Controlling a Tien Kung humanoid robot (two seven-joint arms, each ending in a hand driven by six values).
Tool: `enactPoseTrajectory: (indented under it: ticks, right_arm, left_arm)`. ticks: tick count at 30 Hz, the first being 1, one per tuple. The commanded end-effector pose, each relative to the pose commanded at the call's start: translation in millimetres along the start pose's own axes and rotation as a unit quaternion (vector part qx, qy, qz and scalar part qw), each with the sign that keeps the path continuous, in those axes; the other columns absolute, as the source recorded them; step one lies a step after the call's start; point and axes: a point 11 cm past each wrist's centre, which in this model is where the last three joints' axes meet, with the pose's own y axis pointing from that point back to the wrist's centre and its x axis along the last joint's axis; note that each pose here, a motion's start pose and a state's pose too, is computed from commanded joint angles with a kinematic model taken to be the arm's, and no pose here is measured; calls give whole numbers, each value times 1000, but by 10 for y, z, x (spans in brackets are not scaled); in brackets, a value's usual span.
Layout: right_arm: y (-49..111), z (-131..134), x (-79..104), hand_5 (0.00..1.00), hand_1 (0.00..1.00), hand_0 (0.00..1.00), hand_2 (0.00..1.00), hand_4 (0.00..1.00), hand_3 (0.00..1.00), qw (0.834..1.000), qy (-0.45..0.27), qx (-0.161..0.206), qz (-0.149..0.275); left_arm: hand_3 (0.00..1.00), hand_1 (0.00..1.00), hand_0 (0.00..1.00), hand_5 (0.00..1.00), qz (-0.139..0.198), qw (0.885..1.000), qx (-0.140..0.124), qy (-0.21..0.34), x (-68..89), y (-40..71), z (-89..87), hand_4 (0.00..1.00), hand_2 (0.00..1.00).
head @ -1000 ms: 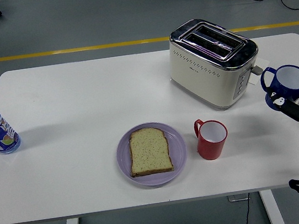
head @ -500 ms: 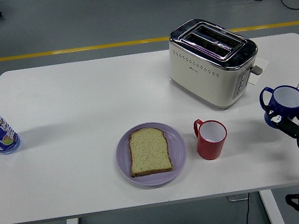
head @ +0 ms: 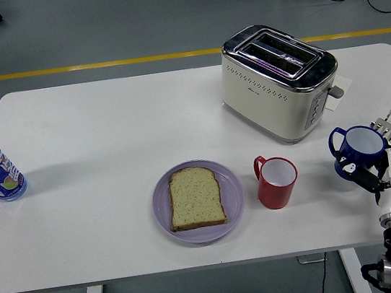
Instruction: Pick up the cup,pour liquid into bread,place the cup on the desk
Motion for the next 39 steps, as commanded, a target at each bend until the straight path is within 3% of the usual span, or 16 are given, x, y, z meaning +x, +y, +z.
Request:
enactPoseTrajectory:
  ticks: [31,32,37,38,39]
  right_arm:
    - [58,191,-108,2,393,542,516,593,530,999,22,-27,-24]
    - [58,195,-113,2,395,470,520,610,538,999,24,-28,-26]
    - [49,196,-125,2,395,470,520,610,538,999,28,-28,-28]
    - [47,196,-126,2,376,504,513,758,579,999,28,-28,-28]
    - [46,196,-126,2,376,504,513,758,579,999,28,-29,-28]
  left_arm:
    - [548,646,637,843,-3,1000,9,-7,-40,-3,-96,320,656]
    - [549,646,636,843,-3,1000,8,-7,-39,-3,-94,321,656]
    - [549,646,636,843,-3,1000,7,-5,-32,-2,-74,321,656]
    - [549,646,634,844,-3,1000,6,-4,-30,-2,-70,321,656]
    - [549,646,634,844,-3,1000,6,-4,-29,-2,-68,321,656]
